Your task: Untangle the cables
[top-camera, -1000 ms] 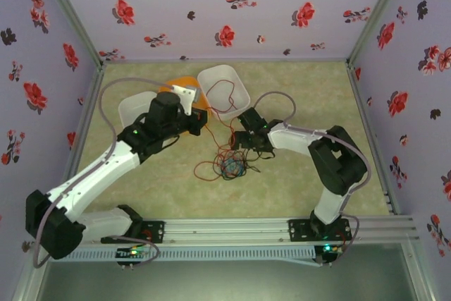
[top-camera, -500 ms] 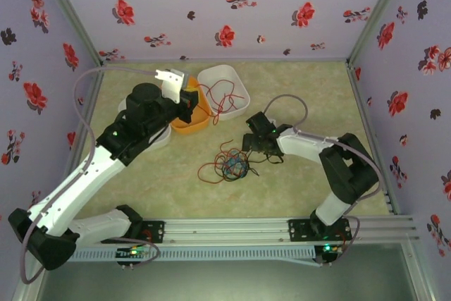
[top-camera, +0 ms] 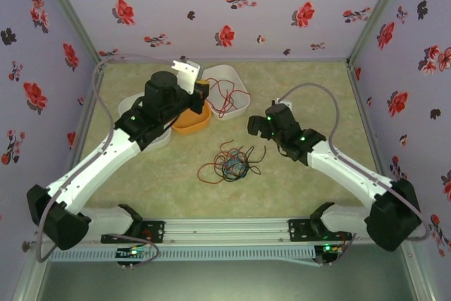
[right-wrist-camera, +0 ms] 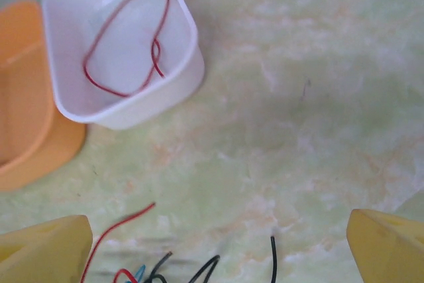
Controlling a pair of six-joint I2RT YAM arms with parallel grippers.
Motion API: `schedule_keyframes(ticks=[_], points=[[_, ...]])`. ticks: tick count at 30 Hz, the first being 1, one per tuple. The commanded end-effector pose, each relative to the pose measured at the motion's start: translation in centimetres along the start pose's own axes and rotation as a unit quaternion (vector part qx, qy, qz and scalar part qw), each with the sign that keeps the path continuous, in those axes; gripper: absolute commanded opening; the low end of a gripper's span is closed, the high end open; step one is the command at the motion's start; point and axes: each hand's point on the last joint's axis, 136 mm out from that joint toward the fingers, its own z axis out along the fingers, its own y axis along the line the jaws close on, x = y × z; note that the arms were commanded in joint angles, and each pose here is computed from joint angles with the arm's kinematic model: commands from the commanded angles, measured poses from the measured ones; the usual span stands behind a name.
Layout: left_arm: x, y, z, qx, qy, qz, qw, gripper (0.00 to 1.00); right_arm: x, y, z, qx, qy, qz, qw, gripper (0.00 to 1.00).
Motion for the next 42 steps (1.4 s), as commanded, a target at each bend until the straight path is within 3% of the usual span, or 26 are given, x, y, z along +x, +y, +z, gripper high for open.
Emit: schedule_keyframes(ticks=[1,8,17,33,42], points=[[-2.7,2.1,1.3,-0.034,-0.035,-0.016,0.999,0.00,-2.9,-1.4,-1.4,0.034,-0.071,-0.001,0.997,0.99],[-1.5,7.8,7.9,-0.085,0.009,-0.089,0.992,0.00,-5.1,-2.8,-1.8,0.079,-0.109,-0.007,0.991,0.99],[1.7,10.5,15.8,-0.044,0.073,-0.180,0.980,0.00,-5.2,-3.4,-1.1,0.117,-0.089,-0.005,0.989,0.99],[6.5,12.2,19.3,-0.045,0.154,-0.200,0.967,0.00,-5.1,-3.2,0.1,0.123,-0.063,0.016,0.990,0.99],[11.1,12.7,20.6,-0.059,0.245,-0.195,0.948,0.00,-5.0,-3.2,0.1,0.136,-0.035,0.024,0.990,0.99]])
